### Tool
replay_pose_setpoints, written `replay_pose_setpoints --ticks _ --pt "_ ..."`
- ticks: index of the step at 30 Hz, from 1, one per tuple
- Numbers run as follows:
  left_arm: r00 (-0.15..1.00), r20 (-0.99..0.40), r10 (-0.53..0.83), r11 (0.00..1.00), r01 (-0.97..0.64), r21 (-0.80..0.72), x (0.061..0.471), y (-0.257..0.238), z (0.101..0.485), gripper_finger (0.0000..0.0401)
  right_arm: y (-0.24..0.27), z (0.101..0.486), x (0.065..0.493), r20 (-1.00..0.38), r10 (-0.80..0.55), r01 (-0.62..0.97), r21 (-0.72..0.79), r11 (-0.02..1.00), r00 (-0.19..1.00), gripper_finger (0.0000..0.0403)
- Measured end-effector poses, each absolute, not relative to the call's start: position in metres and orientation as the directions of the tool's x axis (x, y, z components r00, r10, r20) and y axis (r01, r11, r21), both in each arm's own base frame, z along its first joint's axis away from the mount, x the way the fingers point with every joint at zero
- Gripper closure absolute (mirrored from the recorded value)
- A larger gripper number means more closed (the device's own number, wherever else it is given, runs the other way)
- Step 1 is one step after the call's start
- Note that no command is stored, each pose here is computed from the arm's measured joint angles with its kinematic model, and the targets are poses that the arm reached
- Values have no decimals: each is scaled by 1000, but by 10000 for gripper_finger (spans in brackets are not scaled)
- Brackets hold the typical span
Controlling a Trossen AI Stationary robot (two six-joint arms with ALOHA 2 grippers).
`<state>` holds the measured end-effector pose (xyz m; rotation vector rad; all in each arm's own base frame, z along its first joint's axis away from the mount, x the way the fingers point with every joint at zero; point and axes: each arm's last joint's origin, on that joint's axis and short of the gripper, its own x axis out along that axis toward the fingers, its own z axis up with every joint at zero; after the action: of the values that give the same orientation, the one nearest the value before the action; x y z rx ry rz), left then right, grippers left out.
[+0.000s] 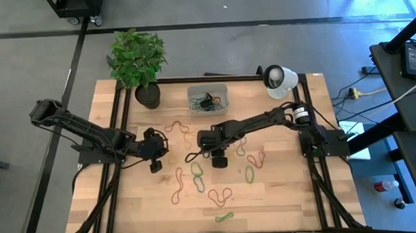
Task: Pick and place rubber bands into bin
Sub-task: Put the green rubber band into the gray bin
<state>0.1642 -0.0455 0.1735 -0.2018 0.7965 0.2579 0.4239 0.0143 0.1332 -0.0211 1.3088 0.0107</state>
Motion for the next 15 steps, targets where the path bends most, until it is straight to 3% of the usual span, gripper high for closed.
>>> replay_pose_setpoints --ticks 6,15 --pt "675 -722 153 943 -318 -97 164 -46 174 399 14 137 423 -964 -16 -61 -33 998 267 390" --pt "675 -722 152 938 -328 -109 164 -46 174 398 -11 202 404 -935 -41 -26 -53 998 353 397"
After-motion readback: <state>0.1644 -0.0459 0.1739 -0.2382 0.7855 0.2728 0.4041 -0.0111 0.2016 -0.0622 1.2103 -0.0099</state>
